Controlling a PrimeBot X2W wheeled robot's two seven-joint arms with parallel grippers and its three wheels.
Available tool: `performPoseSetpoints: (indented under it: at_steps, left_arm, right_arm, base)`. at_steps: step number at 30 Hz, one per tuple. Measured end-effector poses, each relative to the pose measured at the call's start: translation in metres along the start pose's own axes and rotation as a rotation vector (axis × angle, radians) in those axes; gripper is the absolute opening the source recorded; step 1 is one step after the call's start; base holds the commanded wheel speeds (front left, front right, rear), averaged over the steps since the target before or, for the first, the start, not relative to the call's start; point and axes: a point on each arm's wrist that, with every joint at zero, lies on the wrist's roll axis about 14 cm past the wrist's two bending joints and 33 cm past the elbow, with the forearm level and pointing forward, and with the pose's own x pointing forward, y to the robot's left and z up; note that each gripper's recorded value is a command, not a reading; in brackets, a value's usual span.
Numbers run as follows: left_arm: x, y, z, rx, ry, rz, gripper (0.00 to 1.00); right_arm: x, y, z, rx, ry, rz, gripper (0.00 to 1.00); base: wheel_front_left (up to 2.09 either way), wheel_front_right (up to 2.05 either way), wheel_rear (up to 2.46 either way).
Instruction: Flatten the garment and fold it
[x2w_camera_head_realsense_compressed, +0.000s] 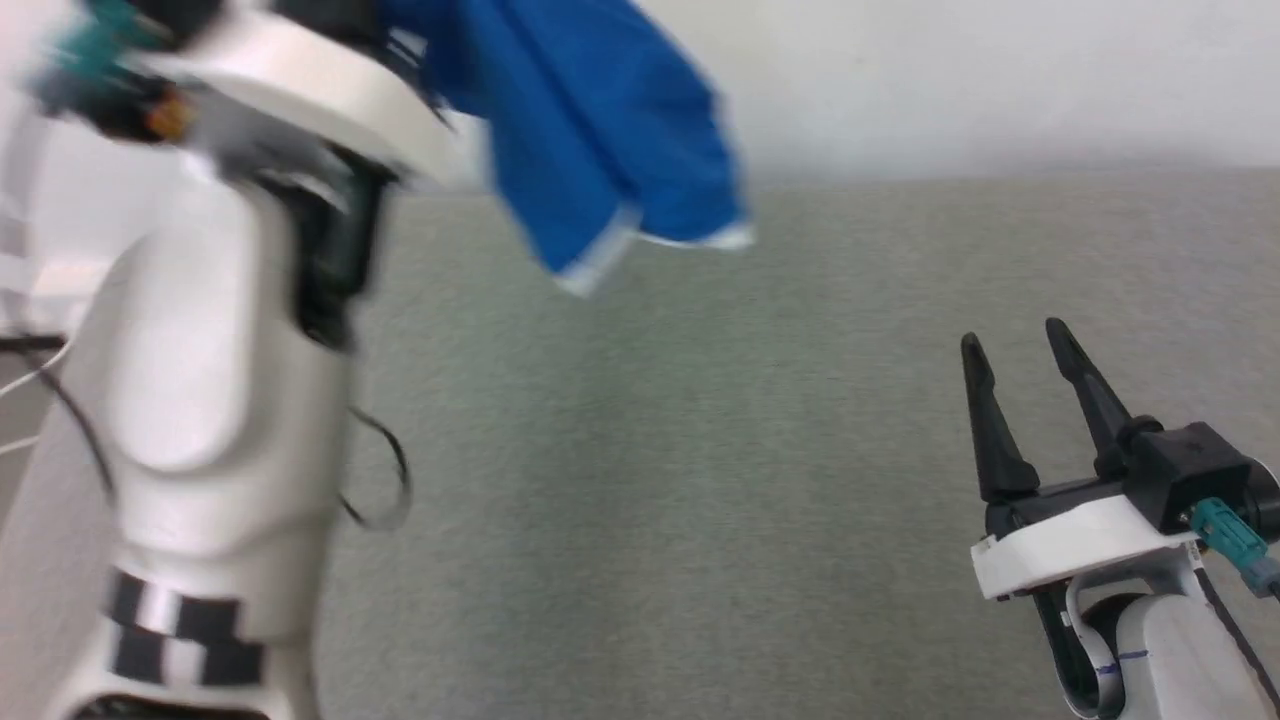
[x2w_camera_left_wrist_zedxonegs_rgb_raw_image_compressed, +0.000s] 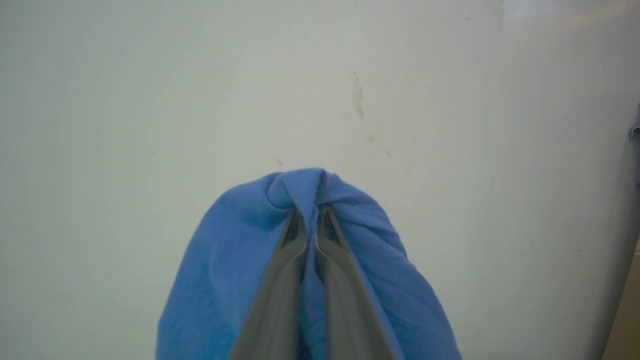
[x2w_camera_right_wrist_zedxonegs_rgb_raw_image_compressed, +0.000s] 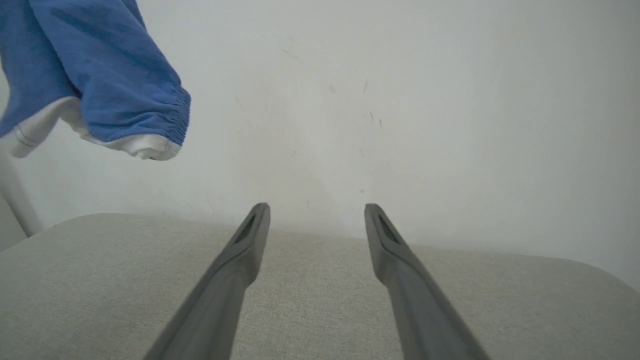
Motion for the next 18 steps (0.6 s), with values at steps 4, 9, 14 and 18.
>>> performPoseSetpoints:
  at_steps: [4,9,14,18]
  left_arm:
    - [-0.019,-0.067,-0.070,-0.071,0.200,-0.145,0.00]
    - [-0.087,-0.121,-0.185,-0.084,0.619,-0.282,0.00]
    - [-0.203,-0.150,-0.279,-0.143,1.134,-0.364,0.00]
    - [-0.249,-0.156,-0.299,-0.199,1.321,-0.376,1.00]
  right_arm:
    - [-0.017,-0.021,0.006,-0.014,0.000,-0.064,1.00]
    - [-0.033,-0.039,0.011,-0.029,0.001,-0.125,1.00]
    - [-0.043,-0.051,0.012,-0.040,0.005,-0.165,1.00]
    - [-0.045,-0.055,0.009,-0.044,0.017,-0.176,1.00]
  base:
    - [0.00,0.00,0.00]
    - [0.00,0.00,0.00]
    - [0.00,0.00,0.00]
    - [0.00,0.00,0.00]
